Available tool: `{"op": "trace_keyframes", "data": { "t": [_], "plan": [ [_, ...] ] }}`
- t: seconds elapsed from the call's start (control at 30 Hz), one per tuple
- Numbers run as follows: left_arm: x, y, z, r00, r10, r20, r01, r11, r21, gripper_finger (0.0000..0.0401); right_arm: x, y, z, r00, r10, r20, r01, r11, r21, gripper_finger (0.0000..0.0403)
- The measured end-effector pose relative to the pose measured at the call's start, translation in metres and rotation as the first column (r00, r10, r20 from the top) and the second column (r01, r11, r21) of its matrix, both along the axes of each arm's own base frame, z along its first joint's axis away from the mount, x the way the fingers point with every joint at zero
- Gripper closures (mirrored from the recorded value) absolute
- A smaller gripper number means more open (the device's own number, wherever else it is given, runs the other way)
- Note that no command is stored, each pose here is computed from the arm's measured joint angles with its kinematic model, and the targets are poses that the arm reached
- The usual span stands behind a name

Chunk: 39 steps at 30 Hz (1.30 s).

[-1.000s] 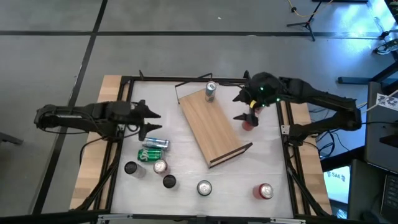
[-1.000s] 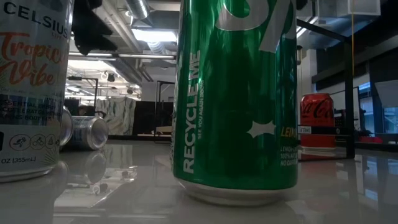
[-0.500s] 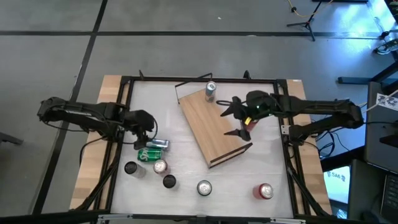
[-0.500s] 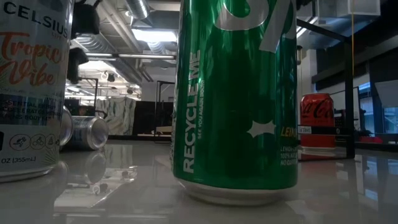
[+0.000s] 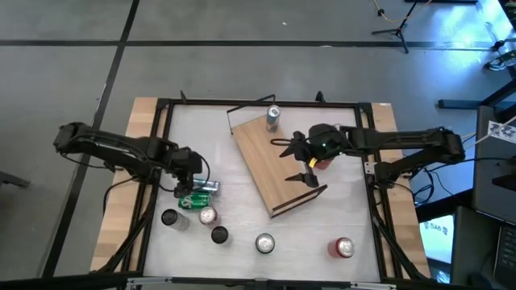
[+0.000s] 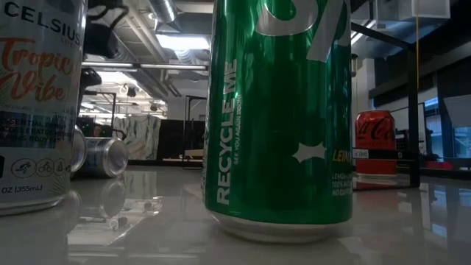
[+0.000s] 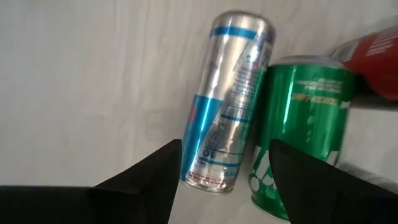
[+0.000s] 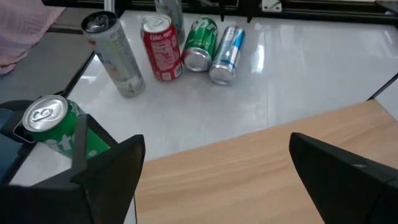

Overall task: Place canned beverage on shelf
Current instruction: Put the blue soda can on the shelf aligned with the other blue soda can

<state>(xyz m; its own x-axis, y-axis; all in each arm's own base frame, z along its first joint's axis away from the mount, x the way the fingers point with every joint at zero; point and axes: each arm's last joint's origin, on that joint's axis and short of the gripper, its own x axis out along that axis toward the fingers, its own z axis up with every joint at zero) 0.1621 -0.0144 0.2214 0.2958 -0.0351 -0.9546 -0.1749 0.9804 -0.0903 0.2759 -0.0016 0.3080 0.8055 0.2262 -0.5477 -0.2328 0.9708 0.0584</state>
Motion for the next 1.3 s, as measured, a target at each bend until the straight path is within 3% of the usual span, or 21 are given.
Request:
{"op": "trace_keyframes", "data": {
  "t": [0.23, 0.47, 0.83, 1.17, 1.3],
  "plan": [
    [0.01, -0.001, -0.014, 0.996, -0.009, -0.093, 0.009, 1.0, 0.001, 0.017, 0.004, 0.0, -0.005, 1.0, 0.0, -0.02, 0.0, 1.0, 0.001, 0.001],
    [0.02, -0.003, -0.029, 0.978, -0.101, -0.185, 0.1, 0.995, -0.011, 0.017, 0.004, 0.0, -0.005, 1.0, 0.0, -0.02, 0.0, 1.0, 0.001, 0.001],
    [0.034, -0.004, -0.053, 0.941, -0.161, -0.299, 0.149, 0.987, -0.061, 0.017, 0.004, 0.0, -0.005, 1.0, -0.001, -0.02, 0.001, 1.0, 0.001, 0.001],
    [0.037, 0.003, -0.056, 0.947, -0.13, -0.294, 0.116, 0.991, -0.066, 0.0169, 0.004, 0.0, -0.005, 1.0, -0.001, -0.02, 0.001, 1.0, 0.0, 0.001],
    [0.037, 0.005, -0.056, 0.953, -0.072, -0.296, 0.056, 0.996, -0.062, 0.0169, 0.004, 0.0, -0.005, 1.0, -0.001, -0.02, 0.001, 1.0, 0.0, 0.001]
  ]
}}
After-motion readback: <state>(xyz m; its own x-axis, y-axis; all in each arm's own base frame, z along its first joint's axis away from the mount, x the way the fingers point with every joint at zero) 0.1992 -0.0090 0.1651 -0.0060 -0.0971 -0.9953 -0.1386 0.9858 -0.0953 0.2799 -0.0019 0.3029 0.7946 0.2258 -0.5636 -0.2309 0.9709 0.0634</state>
